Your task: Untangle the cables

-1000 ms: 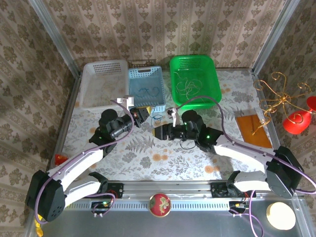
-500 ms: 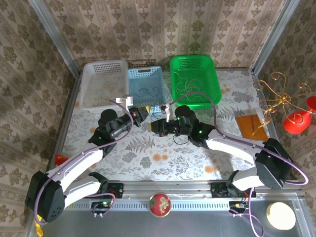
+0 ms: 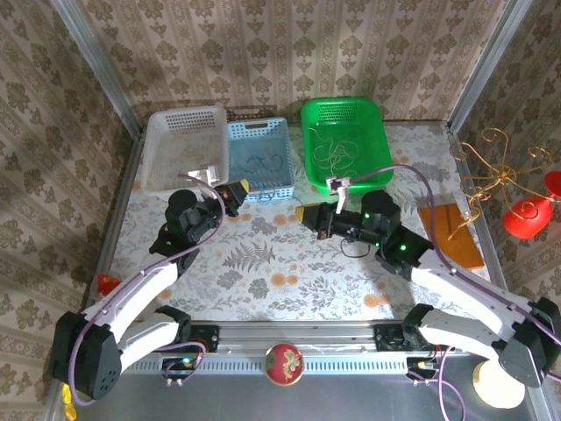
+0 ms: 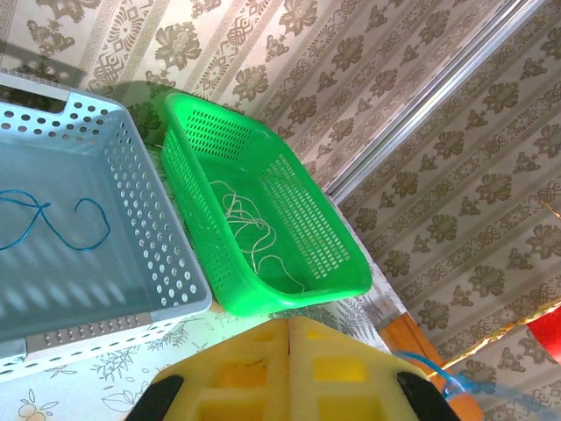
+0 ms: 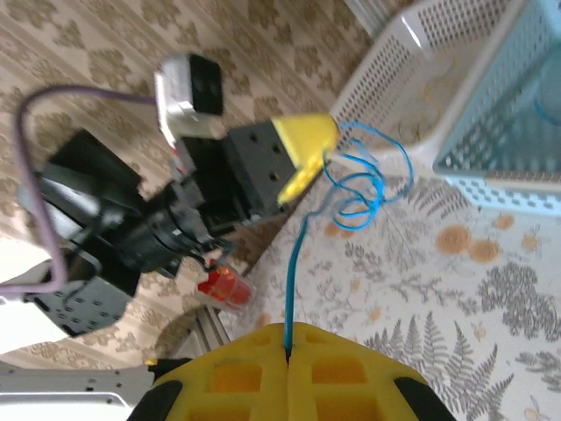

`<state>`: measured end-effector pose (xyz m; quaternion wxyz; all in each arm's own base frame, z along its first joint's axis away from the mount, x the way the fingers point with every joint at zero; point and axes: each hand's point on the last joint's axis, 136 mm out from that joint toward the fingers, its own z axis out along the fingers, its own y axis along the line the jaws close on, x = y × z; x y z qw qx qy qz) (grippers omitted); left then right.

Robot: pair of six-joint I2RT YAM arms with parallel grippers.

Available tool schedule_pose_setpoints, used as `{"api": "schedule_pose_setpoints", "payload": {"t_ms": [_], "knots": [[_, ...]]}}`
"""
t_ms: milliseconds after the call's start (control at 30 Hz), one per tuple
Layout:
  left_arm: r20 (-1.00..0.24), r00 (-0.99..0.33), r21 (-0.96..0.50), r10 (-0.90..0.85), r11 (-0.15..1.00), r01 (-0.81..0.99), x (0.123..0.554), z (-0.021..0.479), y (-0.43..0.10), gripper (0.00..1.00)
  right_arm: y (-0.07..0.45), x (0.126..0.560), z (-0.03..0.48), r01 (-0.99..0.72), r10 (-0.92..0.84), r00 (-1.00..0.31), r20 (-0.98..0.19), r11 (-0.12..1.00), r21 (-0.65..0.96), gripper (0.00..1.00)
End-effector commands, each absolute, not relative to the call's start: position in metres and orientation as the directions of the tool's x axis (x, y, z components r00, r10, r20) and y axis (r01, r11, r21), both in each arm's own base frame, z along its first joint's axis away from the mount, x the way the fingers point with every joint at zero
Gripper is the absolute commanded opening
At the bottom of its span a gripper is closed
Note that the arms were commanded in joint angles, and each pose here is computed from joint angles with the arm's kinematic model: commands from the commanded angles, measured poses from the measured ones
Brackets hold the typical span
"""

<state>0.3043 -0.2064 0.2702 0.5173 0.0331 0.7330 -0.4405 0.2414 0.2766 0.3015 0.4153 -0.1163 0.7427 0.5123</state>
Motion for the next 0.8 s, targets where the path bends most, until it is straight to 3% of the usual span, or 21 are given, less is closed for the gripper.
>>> {"api": "schedule_pose_setpoints", "payload": {"t_ms": [0,467,767], "knots": [[-0.792,-0.446,-0.605,-0.416,0.628,0.489,0.308,0.270,-0.196,0.00,0.268,0.237,0.318,-0.614,0.260,-0.603,-0.754,0.452,0.647,0.00],[-0.783,-0.485,-0.604,-0.390,0.660,0.445,0.306,0.237,-0.190,0.00,0.241,0.226,0.432,-0.729,0.368,-0.377,-0.850,0.448,0.518,0.00],[-0.782,-0.499,-0.597,-0.373,0.679,0.427,0.305,0.223,-0.186,0.00,0.223,0.233,0.464,-0.725,0.423,-0.294,-0.857,0.485,0.488,0.00]]}}
